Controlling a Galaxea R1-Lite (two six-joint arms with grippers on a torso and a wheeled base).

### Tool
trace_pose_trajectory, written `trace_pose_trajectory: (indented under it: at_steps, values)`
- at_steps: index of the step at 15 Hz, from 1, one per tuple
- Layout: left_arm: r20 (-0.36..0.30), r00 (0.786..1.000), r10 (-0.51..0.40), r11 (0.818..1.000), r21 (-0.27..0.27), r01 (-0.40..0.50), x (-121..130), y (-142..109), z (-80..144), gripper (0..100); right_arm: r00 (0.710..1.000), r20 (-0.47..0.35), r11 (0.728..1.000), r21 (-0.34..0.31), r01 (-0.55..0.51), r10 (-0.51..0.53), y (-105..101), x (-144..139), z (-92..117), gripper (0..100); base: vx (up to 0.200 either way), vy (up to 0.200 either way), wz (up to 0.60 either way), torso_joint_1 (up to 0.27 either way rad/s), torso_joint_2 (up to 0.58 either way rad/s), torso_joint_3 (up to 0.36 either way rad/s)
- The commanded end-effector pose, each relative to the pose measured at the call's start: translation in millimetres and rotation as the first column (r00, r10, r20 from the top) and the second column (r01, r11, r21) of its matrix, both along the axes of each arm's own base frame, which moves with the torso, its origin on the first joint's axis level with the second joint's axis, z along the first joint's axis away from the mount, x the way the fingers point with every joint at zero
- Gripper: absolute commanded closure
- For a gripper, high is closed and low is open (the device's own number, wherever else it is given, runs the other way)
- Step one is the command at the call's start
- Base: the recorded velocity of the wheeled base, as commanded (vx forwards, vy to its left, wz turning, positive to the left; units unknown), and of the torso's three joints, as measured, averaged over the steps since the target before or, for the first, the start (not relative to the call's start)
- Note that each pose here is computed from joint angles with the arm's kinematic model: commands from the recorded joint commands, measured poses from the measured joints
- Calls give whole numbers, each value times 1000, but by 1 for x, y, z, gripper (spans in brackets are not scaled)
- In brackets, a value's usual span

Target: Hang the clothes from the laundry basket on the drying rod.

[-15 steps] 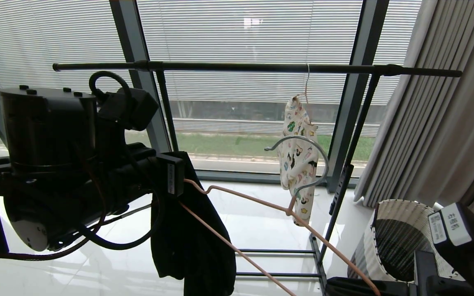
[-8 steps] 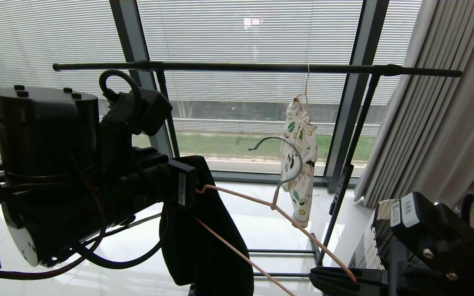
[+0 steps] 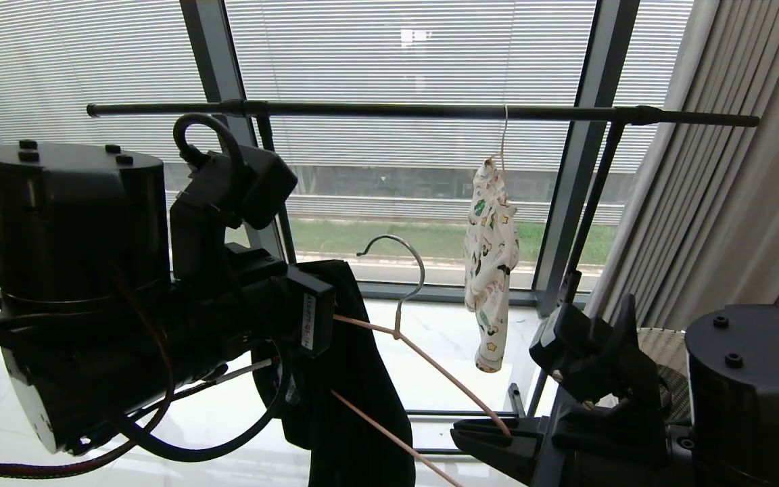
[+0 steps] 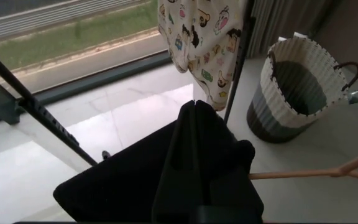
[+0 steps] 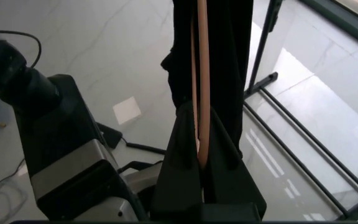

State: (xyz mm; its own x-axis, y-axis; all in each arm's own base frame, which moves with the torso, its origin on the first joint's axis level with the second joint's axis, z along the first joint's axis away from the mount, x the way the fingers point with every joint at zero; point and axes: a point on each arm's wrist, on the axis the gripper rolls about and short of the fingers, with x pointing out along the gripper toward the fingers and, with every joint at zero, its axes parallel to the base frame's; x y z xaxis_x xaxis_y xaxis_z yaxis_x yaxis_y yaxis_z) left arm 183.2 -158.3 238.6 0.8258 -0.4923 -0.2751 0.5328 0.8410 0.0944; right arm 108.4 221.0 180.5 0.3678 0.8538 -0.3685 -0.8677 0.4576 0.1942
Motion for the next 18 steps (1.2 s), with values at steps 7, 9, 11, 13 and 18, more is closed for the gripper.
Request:
trace_pose_trajectory:
  at_steps: [7, 9, 11, 13, 18]
  values:
    - [25, 994, -105, 994, 8, 105, -4, -2, 5, 100, 1000, -14, 1000, -25, 6, -6, 32, 16, -12, 100, 0, 0, 0, 0, 0, 0]
    - [19, 994, -104, 995, 13, 104, -7, 0, 3, 100, 1000, -2, 1000, -4, 22, -22, 38, 22, -9, 100, 0, 0, 0, 0, 0, 0]
    - [18, 995, -103, 995, 16, 103, -8, 1, 2, 100, 998, 15, 998, 14, 61, -61, 45, 27, -9, 100, 0, 0, 0, 0, 0, 0]
    - [20, 996, -90, 996, 19, 89, -8, 2, 2, 100, 994, 11, 994, 41, 105, -106, 50, 31, -8, 100, 0, 0, 0, 0, 0, 0]
    - [44, 999, 0, 999, 32, -1, -1, 11, 0, 100, 979, 7, 977, 58, 205, -206, 50, 35, -6, 100, 0, 0, 0, 0, 0, 0]
